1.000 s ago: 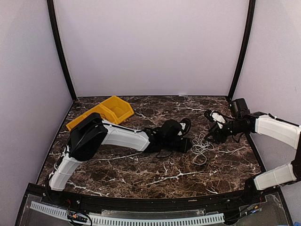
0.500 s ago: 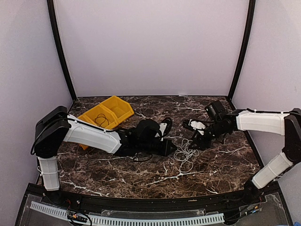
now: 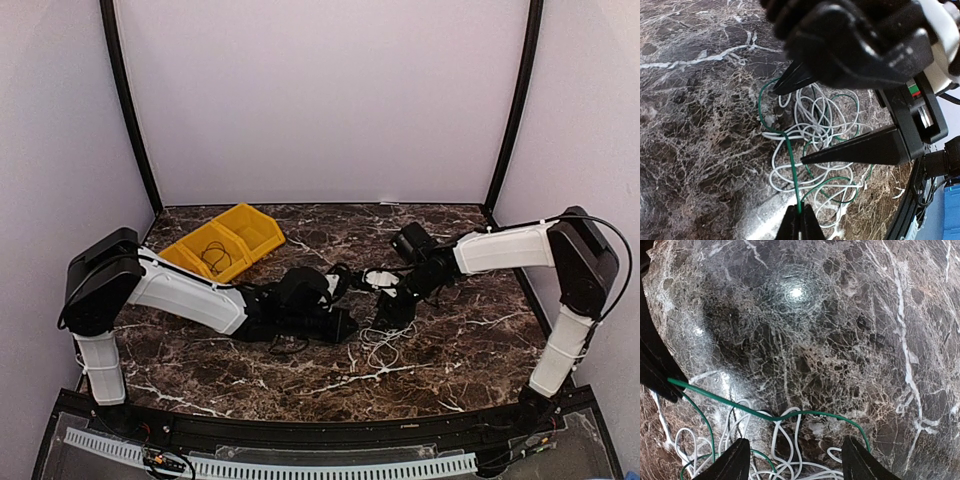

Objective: Untangle the cables

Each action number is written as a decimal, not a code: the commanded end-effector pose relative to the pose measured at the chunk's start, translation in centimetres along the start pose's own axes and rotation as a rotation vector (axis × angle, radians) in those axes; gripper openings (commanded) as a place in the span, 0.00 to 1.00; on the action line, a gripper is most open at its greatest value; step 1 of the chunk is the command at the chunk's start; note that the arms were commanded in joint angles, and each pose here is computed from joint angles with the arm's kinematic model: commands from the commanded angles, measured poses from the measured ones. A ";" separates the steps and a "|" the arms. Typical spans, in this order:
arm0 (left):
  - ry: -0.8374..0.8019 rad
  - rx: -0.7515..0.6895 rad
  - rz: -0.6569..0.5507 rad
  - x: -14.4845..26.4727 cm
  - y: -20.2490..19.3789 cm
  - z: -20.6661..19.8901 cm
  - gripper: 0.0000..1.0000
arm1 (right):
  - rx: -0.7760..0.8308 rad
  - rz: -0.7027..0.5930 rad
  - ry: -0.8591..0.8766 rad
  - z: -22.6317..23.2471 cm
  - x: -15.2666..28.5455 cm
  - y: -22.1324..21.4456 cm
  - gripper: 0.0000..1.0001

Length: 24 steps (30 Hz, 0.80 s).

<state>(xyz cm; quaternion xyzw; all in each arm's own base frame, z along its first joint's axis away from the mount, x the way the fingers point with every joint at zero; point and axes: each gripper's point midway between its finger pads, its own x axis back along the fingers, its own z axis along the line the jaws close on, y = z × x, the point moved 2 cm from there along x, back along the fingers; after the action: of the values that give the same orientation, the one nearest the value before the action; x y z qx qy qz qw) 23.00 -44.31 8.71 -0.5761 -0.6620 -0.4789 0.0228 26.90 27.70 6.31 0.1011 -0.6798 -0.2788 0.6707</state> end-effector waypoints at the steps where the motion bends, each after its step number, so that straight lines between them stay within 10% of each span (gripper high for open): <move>1: 0.025 0.015 -0.043 1.9 0.9 0.2 0.00 | 0.008 0.043 -0.026 -0.3 -0.9 -1.0 0.65; 13: 0.188 0.063 -0.143 7.8 1.8 5.3 0.00 | 0.031 0.236 -0.158 -1.8 -3.2 -5.9 0.60; 24: 0.532 -0.050 -0.522 27.1 10.2 9.0 0.00 | 0.019 0.280 -0.182 -2.6 -3.0 -7.0 0.64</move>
<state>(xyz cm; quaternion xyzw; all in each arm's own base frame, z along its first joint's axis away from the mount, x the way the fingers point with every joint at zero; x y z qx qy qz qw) 26.84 -25.06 23.38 -0.3287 -0.7756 -0.5384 0.0245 29.18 26.71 3.85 0.0653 -0.7429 -0.2448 0.6196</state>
